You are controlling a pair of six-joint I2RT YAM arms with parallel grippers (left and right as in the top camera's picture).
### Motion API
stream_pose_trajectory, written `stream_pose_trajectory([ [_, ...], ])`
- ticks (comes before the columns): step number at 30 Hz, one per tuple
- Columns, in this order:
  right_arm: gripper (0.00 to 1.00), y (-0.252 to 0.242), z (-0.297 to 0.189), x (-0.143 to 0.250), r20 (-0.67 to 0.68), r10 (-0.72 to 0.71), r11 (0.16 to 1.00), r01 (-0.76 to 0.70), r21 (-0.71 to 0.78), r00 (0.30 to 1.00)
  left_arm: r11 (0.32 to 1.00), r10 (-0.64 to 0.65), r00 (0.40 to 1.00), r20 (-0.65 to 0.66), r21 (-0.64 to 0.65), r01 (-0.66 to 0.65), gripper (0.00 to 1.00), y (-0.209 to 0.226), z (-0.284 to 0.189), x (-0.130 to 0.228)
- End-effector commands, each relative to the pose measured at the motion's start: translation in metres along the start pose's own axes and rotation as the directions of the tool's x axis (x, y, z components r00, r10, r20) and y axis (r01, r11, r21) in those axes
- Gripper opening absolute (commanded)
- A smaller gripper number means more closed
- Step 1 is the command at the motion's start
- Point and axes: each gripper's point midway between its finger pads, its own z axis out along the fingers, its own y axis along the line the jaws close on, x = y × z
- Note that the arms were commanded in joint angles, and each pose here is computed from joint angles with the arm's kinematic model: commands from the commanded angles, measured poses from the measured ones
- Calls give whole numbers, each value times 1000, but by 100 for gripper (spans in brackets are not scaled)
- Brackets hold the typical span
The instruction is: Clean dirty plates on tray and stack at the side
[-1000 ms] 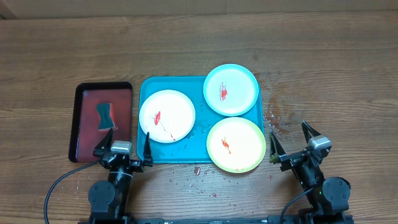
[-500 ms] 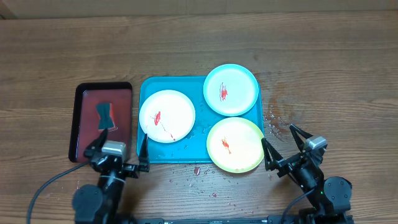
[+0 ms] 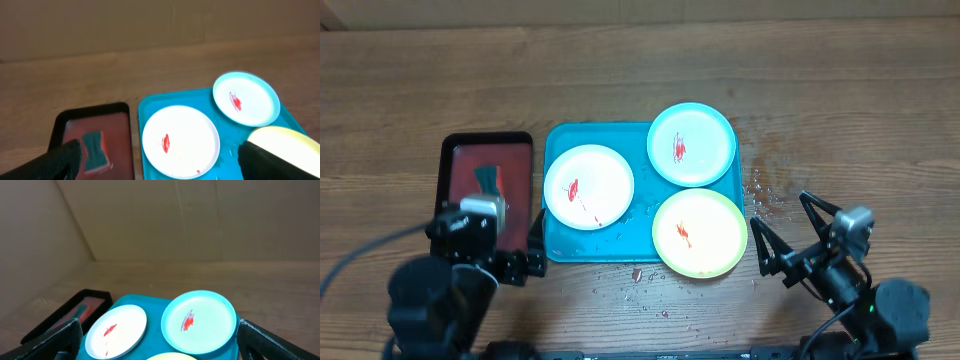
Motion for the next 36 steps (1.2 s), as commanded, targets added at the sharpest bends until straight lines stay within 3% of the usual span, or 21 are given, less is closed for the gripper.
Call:
stream_pose_trajectory([
  [1, 100, -1, 7, -27, -43, 0, 999, 2, 38, 999, 997, 53, 996, -69, 58, -49, 100, -8, 1, -21],
  [7, 100, -7, 31, -46, -205, 78, 995, -62, 82, 976, 994, 86, 948, -308, 96, -59, 100, -7, 18, -28],
  [11, 100, -13, 50, -56, -316, 136, 987, -103, 121, 939, 990, 110, 874, -473, 130, -55, 100, -5, 36, -26],
  [16, 100, -21, 71, -44, -529, 268, 961, -189, 201, 805, 988, 96, 759, -644, 153, 5, 100, -3, 72, -7],
  [21, 100, -15, 102, -28, -625, 320, 944, -294, 148, 712, 966, 37, 679, -733, 202, 164, 100, -22, 97, 14],
  [27, 97, -7, 145, -15, -661, 426, 861, -501, 88, 617, 898, -60, 606, -793, 222, 379, 100, -48, 123, 22],
  [31, 79, -13, 156, -3, -674, 436, 855, -507, 105, 596, 892, -58, 615, -786, 236, 385, 100, -47, 143, 24],
  [34, 75, -15, 164, 5, -665, 464, 855, -492, 164, 585, 907, -89, 631, -770, 199, 371, 100, -37, 150, 19],
  [36, 73, -14, 169, 12, -652, 471, 867, -450, 216, 594, 939, -150, 634, -758, 92, 332, 100, -19, 152, 12],
])
